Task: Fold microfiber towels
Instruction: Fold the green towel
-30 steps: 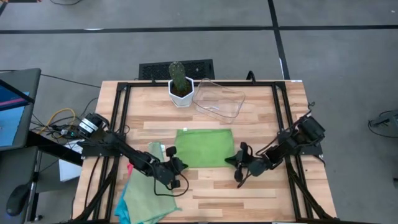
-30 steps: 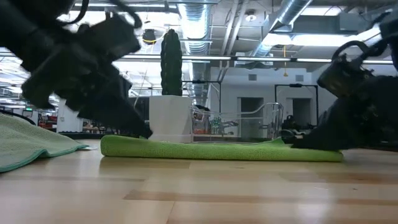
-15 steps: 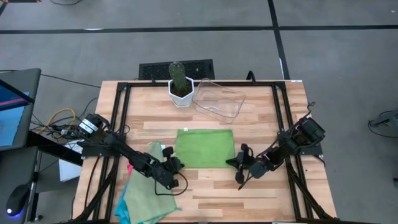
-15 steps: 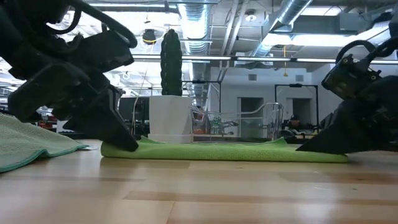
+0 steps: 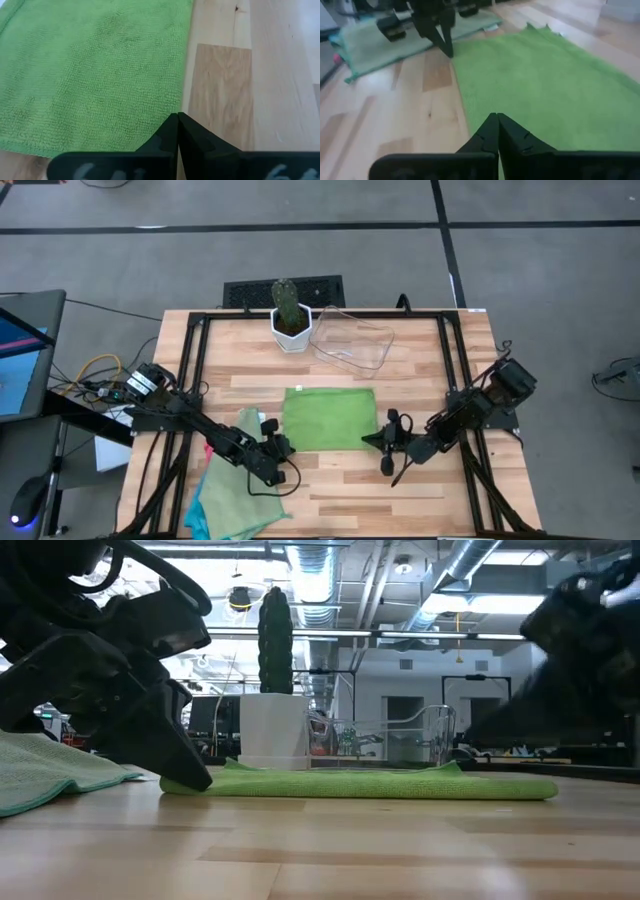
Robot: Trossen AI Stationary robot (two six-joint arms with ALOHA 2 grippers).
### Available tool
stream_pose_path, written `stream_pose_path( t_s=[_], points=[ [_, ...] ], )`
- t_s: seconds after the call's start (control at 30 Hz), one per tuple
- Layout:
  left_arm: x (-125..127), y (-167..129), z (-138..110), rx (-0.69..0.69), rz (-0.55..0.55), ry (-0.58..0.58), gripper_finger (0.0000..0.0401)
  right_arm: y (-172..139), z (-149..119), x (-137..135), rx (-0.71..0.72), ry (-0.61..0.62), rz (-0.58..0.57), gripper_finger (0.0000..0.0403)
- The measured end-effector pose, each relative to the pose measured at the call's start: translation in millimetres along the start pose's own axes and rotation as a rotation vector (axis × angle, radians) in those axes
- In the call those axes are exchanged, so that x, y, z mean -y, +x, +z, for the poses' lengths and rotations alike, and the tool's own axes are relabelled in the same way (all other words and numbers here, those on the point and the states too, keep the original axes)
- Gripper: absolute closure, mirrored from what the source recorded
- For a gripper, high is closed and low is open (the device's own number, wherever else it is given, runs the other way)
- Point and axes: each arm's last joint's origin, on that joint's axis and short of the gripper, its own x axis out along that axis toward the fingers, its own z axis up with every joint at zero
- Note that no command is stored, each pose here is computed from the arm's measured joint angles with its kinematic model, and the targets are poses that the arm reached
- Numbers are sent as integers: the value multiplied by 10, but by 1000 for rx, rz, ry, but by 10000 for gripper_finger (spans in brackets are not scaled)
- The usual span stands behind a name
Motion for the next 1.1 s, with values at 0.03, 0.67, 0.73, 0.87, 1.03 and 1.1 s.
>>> stream_pose_path(
  t_s=[0.03, 0.67, 0.73, 0.87, 1.03, 1.1],
  points=[
    [3, -2, -2, 0, -1, -1, 401, 15, -48, 9, -16, 6, -8, 379],
    [86, -138, 241, 61, -79, 19, 401, 41, -223, -91, -31, -37, -55, 385],
    [102, -203, 342, 104, -78, 33, 401, 34, -206, -92, -28, -43, -55, 383],
    [105, -289, 409, 191, 10, 61, 401, 21, -97, -133, 38, -40, -41, 376],
    [97, -116, 202, 204, 46, 59, 401, 124, 44, -179, 90, -63, -42, 384],
    [104, -25, 111, 188, 53, 57, 401, 227, 59, -211, 75, -87, -23, 386]
  ],
)
